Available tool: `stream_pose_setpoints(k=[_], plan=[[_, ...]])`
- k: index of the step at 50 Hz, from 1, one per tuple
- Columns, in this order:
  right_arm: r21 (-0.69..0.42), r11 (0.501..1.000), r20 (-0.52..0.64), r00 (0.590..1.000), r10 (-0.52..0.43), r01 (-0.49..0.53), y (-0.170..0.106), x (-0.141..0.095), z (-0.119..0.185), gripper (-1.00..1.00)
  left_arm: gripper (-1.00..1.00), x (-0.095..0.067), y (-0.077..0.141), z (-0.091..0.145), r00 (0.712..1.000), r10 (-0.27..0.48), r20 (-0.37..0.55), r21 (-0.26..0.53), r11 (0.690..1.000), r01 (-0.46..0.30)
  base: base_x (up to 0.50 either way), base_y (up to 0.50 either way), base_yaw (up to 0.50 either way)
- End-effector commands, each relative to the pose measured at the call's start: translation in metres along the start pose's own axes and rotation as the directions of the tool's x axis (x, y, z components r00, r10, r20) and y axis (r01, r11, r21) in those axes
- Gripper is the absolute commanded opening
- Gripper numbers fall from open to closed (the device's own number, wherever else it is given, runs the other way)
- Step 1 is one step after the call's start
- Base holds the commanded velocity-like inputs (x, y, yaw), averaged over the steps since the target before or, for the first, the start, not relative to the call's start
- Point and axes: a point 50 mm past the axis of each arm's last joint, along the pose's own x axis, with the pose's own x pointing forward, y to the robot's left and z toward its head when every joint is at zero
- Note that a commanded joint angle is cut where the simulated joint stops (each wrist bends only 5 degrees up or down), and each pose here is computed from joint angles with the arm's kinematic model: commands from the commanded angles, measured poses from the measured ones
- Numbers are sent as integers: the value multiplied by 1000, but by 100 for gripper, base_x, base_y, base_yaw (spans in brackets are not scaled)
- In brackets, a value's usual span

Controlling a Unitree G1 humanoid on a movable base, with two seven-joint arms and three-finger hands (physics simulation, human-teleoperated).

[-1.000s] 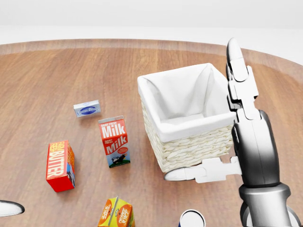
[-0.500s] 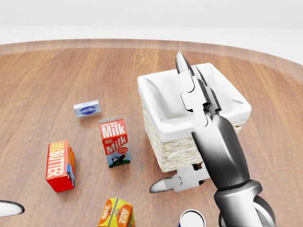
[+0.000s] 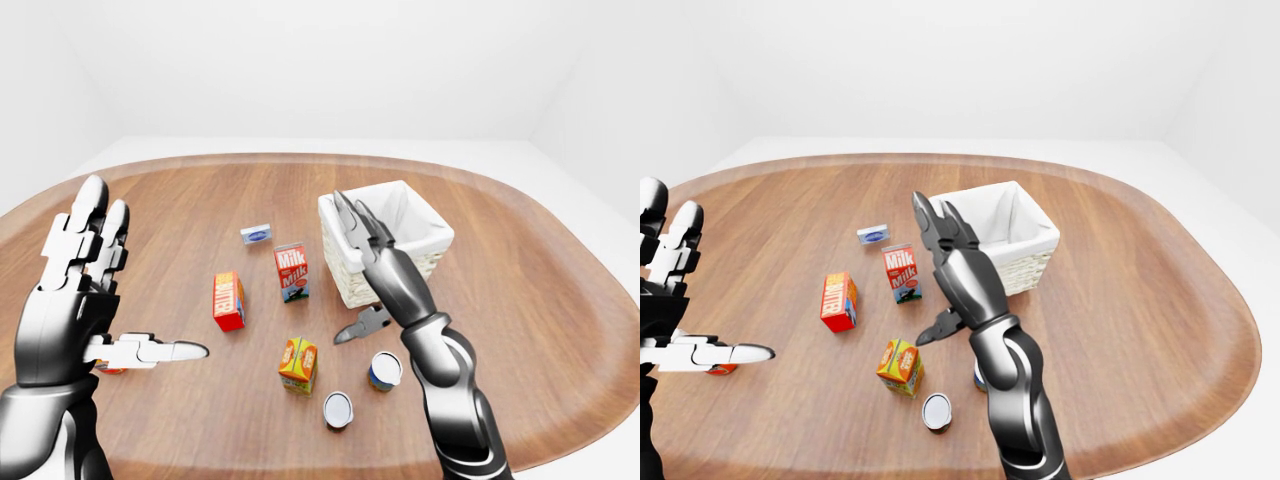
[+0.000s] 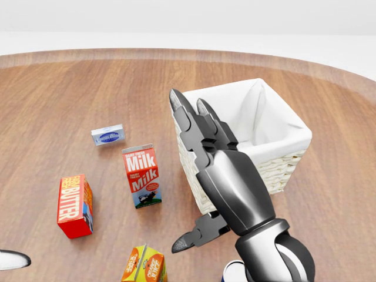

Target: Pick up the orange juice, and put it in the basket.

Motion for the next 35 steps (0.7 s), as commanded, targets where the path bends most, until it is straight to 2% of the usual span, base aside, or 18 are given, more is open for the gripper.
stream_pose_setpoints(k=[1,12,25,35], plan=[[-28,996,1,996,84,-84,14,6,2,100,100,0,0,2,1000,-1,7,3,1000,1,0,0,0],[-43,991,15,992,129,-128,20,11,7,100,100,0,0,1,1000,-2,4,1,1000,2,0,0,0],[-88,972,53,973,224,-219,40,12,21,100,100,0,-1,-1,1000,-3,-4,-4,1000,3,0,0,0],[-108,951,54,954,295,-288,61,10,17,100,100,0,-1,0,1000,-4,0,-1,1000,4,0,0,0]])
